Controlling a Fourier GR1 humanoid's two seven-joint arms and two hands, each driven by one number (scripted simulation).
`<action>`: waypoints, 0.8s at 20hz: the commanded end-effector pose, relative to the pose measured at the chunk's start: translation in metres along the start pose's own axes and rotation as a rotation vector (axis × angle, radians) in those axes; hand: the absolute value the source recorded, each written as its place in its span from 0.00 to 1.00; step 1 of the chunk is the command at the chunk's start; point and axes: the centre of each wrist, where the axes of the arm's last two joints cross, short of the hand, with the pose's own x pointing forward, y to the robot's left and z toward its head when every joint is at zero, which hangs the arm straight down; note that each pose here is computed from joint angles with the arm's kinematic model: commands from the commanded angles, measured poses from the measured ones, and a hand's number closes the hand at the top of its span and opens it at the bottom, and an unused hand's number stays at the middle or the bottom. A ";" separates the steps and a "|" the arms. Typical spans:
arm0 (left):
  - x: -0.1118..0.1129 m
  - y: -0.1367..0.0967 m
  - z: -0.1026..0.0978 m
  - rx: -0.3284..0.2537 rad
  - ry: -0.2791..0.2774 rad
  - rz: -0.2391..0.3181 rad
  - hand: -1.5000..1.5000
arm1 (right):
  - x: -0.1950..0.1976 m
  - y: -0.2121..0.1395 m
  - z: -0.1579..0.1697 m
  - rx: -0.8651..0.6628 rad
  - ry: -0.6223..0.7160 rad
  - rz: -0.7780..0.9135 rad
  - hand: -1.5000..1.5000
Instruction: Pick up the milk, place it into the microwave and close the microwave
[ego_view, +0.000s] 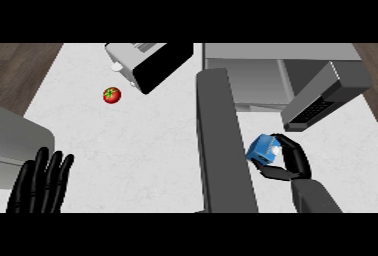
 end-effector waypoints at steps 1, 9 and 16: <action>0.004 0.000 0.004 0.002 -0.013 -0.005 0.00 | 0.008 0.013 -0.024 0.107 -0.105 -0.129 1.00; 0.003 0.007 0.009 0.022 0.007 0.008 0.00 | -0.010 -0.016 0.067 0.017 -0.126 -0.122 1.00; -0.003 0.016 0.006 0.043 0.016 0.002 0.00 | 0.004 0.008 0.053 0.005 -0.138 -0.108 1.00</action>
